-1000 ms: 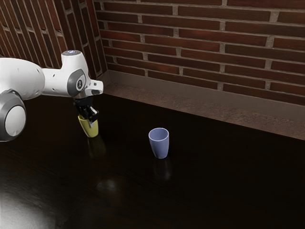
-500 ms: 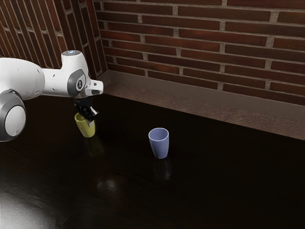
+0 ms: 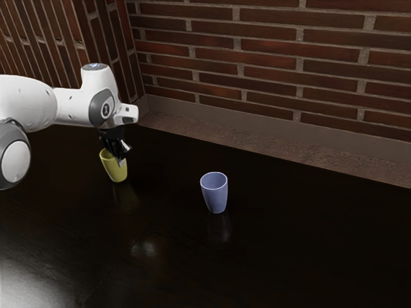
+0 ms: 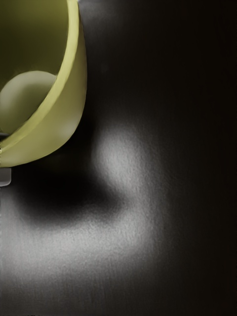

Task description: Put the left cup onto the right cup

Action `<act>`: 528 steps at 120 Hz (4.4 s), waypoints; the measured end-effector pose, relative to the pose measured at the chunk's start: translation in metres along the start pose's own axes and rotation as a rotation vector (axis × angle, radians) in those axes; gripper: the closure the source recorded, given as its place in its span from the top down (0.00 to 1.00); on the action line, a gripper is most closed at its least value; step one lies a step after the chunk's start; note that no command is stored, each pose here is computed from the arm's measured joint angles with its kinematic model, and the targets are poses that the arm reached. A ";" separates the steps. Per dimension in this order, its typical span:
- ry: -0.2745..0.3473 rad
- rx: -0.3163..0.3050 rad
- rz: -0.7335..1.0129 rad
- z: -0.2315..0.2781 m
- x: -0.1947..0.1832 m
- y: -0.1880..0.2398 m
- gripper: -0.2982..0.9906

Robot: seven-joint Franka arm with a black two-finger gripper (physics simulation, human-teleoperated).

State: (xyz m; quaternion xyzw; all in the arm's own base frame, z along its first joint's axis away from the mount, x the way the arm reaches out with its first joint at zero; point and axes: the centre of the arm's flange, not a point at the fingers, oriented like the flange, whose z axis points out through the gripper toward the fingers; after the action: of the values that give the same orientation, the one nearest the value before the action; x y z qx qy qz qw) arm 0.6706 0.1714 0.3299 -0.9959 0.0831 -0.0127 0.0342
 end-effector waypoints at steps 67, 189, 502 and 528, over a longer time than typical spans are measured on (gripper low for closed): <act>0.063 -0.005 0.045 -0.076 -0.016 0.041 0.16; 0.041 0.023 0.121 -0.171 -0.007 0.218 0.16; 0.045 0.006 0.019 -0.191 0.036 0.350 0.16; 0.057 0.009 0.009 -0.195 0.046 0.354 0.16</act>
State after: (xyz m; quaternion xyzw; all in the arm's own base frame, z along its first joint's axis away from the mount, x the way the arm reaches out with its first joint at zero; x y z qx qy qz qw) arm 0.6512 -0.1971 0.5008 -0.9946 0.0883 -0.0413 0.0365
